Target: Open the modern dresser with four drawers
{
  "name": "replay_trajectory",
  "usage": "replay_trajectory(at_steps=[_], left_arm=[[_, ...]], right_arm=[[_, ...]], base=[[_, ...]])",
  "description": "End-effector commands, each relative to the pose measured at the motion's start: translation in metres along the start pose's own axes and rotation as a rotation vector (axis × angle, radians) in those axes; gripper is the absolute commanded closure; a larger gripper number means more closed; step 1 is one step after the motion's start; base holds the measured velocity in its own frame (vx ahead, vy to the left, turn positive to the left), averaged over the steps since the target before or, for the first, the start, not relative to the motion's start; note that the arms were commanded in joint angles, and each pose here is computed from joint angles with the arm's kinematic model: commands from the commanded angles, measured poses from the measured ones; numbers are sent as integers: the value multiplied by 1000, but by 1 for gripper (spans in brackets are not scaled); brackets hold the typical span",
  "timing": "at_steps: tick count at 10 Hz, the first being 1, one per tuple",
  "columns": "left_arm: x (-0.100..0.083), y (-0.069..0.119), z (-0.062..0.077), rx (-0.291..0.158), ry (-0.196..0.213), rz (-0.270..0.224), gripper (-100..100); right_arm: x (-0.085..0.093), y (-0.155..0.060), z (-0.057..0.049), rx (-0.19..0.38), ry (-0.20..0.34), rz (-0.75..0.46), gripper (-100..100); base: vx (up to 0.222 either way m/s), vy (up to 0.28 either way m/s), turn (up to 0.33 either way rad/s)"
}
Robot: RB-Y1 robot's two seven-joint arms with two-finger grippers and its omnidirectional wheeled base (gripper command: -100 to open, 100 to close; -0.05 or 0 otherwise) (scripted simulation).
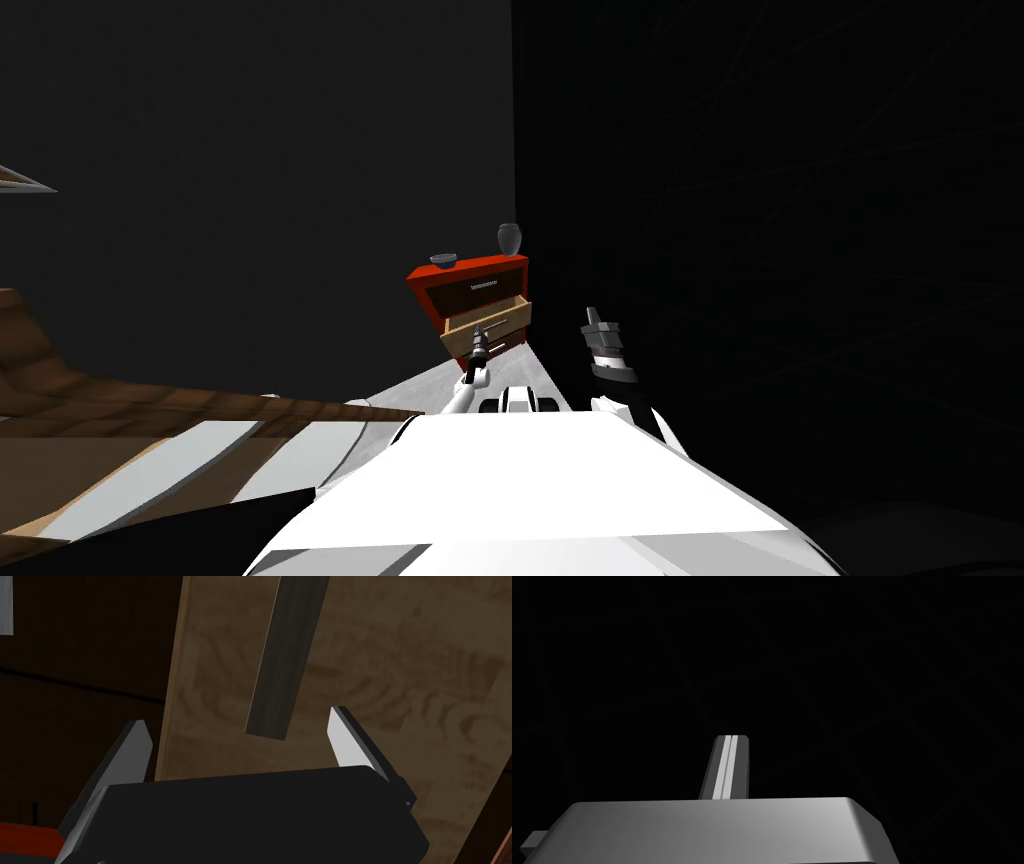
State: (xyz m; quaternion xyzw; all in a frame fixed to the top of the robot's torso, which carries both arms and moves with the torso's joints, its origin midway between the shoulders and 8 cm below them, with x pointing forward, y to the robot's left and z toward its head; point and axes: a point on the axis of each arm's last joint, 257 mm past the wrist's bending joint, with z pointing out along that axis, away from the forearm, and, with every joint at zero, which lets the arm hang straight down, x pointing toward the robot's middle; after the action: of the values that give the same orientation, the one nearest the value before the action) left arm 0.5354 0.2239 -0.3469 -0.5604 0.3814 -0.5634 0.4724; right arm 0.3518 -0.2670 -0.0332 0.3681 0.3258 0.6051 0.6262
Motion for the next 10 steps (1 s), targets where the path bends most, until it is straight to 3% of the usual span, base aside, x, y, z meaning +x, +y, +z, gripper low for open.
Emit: replay_trajectory(at_steps=[1, 2, 5, 6, 7, 8, 9, 10], left_arm=[[10, -13, 20, 1, 30, -3, -100], [10, -13, 20, 1, 30, -3, -100], [21, -25, 43, -9, 62, -5, -100], [21, -25, 43, -9, 62, -5, -100], [27, -35, 58, -16, 80, -4, -100], [21, -25, 48, -27, 70, -2, -100], [21, -23, 48, -36, 69, -4, 0], [20, -20, 46, -43, 67, -4, 0]], right_arm=[[0, 0, 0, 0, 0, 0, 0], [0, 0, 0, 0, 0, 0, 0], [0, 0, 0, 0, 0, 0, 0], [0, 0, 0, 0, 0, 0, 0], [0, 0, 0, 0, 0, 0, 0], [0, 0, 0, 0, 0, 0, 0], [0, 0, 0, 0, 0, 0, 0], [0, 0, 0, 0, 0, 0, 0]], base=[[-35, -35, 110], [-29, -29, 63], [-42, -37, 108], [-34, -40, 45], [-60, -56, 148], [-23, -34, 34], [0, -8, -12], [0, 0, 0]])
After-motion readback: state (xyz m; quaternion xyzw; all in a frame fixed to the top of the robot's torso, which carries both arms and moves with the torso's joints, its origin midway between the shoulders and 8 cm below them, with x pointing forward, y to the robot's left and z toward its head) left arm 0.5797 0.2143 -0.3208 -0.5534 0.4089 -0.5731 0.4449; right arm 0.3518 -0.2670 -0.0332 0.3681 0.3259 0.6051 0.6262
